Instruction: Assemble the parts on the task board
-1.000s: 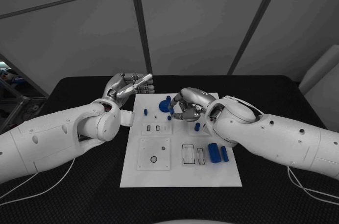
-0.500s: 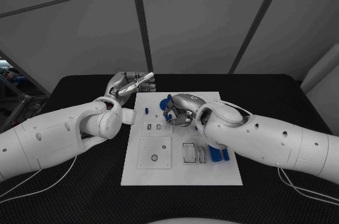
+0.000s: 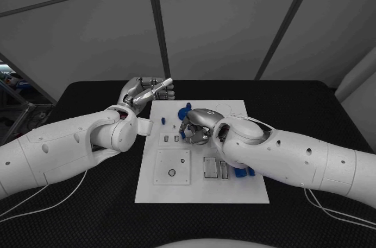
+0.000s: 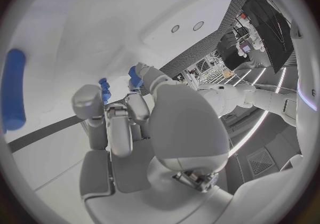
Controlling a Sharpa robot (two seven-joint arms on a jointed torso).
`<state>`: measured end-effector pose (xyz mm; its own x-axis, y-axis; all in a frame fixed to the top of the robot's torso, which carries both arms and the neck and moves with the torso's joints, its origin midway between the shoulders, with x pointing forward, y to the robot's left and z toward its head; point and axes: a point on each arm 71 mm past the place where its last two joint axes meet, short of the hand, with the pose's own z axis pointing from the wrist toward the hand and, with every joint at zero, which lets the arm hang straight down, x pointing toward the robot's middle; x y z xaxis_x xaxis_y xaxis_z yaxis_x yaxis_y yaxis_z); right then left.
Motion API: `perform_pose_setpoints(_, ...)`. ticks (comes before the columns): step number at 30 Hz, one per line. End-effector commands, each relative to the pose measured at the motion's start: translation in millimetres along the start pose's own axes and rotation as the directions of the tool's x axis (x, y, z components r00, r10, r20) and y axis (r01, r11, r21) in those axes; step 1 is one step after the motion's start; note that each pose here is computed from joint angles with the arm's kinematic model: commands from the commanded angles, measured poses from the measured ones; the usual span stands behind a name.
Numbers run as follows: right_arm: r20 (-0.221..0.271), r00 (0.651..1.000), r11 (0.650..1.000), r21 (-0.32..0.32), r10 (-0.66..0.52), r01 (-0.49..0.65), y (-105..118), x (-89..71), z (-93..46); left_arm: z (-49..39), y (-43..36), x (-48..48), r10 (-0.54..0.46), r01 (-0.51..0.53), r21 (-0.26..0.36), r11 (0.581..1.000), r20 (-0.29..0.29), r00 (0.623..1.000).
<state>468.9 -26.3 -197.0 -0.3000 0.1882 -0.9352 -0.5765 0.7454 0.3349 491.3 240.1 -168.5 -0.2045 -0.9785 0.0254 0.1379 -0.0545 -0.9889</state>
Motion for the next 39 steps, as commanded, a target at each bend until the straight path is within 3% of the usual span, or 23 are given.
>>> perform_pose_setpoints(1,-0.004,1.0,1.0,-0.002,-0.015,0.015,1.8,0.7,0.5,0.6,-1.8,2.0,-0.002,0.002,0.01,1.0,-0.013,1.0)
perform_pose_setpoints(8,-0.023,1.0,1.0,-0.006,-0.011,0.011,3.4,7.0,1.1,0.5,-1.8,2.4,-0.002,0.002,0.01,1.0,-0.014,1.0)
perform_pose_setpoints(39,-0.023,1.0,1.0,0.018,-0.007,0.007,-3.5,11.9,3.5,0.4,-1.8,2.4,-0.005,0.006,0.009,1.0,-0.021,1.0)
